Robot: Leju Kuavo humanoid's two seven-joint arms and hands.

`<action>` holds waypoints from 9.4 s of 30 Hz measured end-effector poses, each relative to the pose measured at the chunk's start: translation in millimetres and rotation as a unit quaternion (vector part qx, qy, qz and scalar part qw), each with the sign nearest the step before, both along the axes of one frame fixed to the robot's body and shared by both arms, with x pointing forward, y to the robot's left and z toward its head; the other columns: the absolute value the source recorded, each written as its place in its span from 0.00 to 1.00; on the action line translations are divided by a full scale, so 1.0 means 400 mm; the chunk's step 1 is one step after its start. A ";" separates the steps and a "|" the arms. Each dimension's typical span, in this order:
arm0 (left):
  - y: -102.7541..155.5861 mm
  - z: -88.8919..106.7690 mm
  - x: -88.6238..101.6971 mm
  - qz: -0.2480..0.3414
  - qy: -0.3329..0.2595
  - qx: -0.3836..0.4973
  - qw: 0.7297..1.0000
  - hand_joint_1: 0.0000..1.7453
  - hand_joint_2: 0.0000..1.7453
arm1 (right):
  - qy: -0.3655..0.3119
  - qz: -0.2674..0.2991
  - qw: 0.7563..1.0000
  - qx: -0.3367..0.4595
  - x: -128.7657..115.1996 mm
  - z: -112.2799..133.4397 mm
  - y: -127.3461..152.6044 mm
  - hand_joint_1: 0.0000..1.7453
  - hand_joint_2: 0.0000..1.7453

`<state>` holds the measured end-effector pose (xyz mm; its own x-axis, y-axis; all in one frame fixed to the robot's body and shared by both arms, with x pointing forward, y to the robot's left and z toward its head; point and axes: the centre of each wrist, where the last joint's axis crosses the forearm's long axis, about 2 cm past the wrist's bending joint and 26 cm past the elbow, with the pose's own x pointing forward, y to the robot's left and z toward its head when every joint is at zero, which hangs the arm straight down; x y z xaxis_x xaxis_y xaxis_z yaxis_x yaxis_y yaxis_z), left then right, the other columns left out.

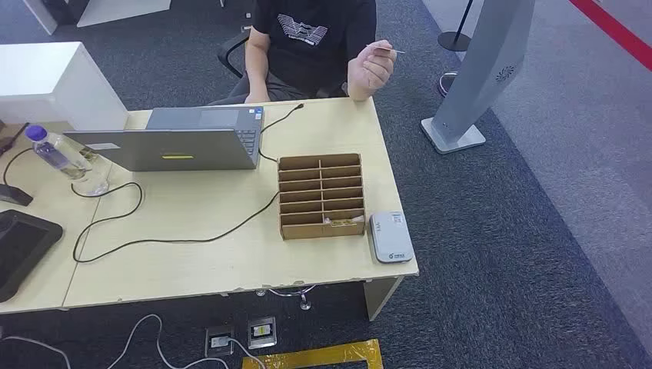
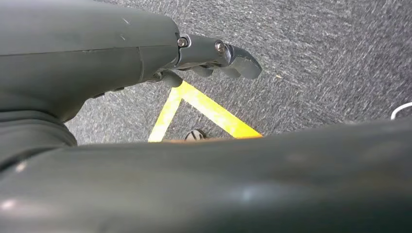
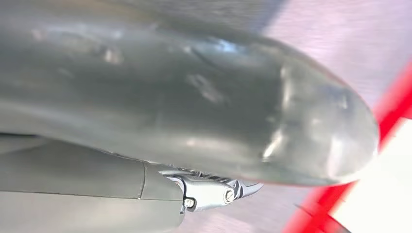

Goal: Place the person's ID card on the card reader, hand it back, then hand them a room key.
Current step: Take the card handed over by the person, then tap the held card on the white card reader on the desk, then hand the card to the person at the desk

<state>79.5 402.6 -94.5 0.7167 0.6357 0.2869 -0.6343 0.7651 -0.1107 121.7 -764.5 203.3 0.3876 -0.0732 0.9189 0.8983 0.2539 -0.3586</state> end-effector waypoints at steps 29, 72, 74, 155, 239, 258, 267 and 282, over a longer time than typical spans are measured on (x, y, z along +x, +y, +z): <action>0.003 0.003 0.014 -0.006 -0.020 0.002 1.000 0.00 0.00 | -0.130 0.202 0.960 -0.146 0.340 0.462 0.027 0.00 0.00; 0.023 0.008 0.018 -0.077 -0.015 0.041 0.996 0.00 0.00 | 0.197 0.633 0.561 -0.496 0.945 0.452 0.897 0.00 1.00; 0.023 0.008 0.018 -0.079 -0.015 0.041 0.996 0.00 0.00 | 0.203 0.636 0.555 -0.496 0.946 0.426 0.909 0.00 1.00; 0.054 0.013 0.004 -0.147 0.015 0.076 0.986 0.00 0.00 | 0.234 0.682 0.577 -0.383 0.691 -0.091 0.895 1.00 1.00; 0.014 0.004 0.006 -0.153 0.035 0.074 0.985 0.00 0.00 | 0.226 0.756 0.542 -0.290 0.594 -0.271 1.070 1.00 1.00; 0.013 0.003 0.007 -0.154 0.029 0.073 0.985 0.00 0.00 | 0.083 0.705 0.596 -0.376 0.742 0.083 1.051 1.00 1.00; 0.003 0.002 0.013 -0.167 0.024 0.069 0.983 0.00 0.00 | 0.057 0.708 0.569 -0.414 0.780 0.110 1.135 1.00 1.00; -0.010 0.000 0.015 -0.183 0.017 0.067 0.981 0.00 0.00 | 0.062 0.723 0.556 -0.405 0.813 0.065 1.259 1.00 1.00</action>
